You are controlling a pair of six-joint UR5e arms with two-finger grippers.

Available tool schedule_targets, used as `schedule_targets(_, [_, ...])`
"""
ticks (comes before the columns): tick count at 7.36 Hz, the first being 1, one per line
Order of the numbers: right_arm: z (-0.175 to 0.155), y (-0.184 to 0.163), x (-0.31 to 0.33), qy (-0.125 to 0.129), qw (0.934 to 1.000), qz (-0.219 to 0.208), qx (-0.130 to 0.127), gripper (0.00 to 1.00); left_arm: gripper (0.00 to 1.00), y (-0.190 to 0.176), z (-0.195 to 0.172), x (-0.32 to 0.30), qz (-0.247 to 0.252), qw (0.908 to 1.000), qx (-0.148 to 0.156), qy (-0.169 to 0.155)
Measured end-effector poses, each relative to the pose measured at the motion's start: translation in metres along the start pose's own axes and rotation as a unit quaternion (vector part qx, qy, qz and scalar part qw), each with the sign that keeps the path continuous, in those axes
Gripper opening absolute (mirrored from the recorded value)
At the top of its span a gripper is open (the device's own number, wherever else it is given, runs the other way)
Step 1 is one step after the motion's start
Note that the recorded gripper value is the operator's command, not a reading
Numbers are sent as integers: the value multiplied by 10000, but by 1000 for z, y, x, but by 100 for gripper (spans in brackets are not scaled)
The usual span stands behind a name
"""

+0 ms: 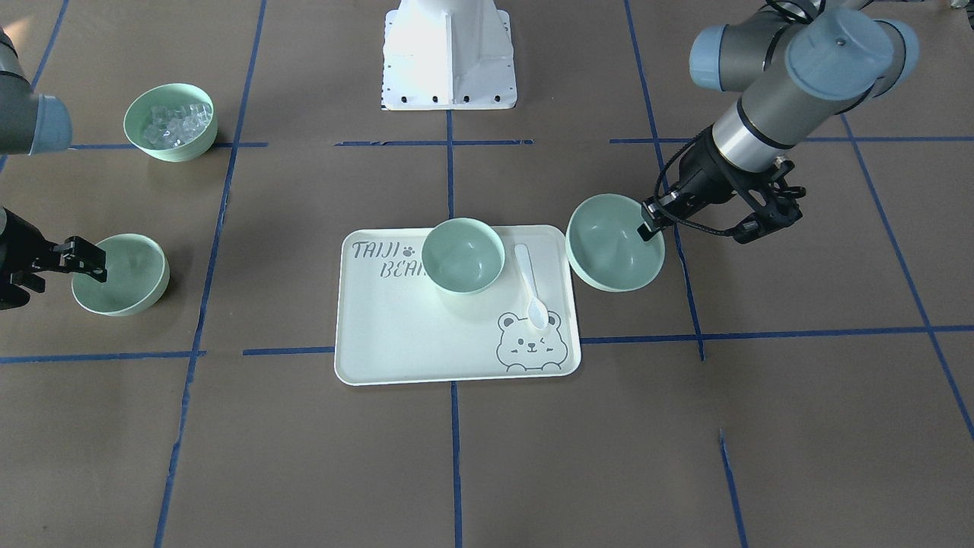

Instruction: Stack green bowls together

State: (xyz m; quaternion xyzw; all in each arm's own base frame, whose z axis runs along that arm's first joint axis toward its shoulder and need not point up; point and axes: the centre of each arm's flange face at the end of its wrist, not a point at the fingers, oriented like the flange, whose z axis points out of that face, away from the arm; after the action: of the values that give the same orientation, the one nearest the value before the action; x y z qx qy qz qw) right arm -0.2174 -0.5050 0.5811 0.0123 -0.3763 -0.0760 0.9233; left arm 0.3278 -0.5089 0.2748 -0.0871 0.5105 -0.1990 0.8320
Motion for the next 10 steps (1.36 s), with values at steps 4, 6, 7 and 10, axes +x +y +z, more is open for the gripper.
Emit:
schedule_targets(4, [6,2,-3,-101,9999,-63,-54,0,0,47,36,48,-44,10000,24,37])
schedule_targets(6, [-3,4,-8,-276,9996,-78,-61,0,0,85,67,79,-76,9999,51,50])
schedule_targets(7, [-19,3,-8,-442,9990,-60,-2,0,0,100,79,89,-57,9999,67,54])
schedule_targets(10, [-89,-8,10,-1143,9929,146,293,0,0,120,112,107,-41,9998,168,-27])
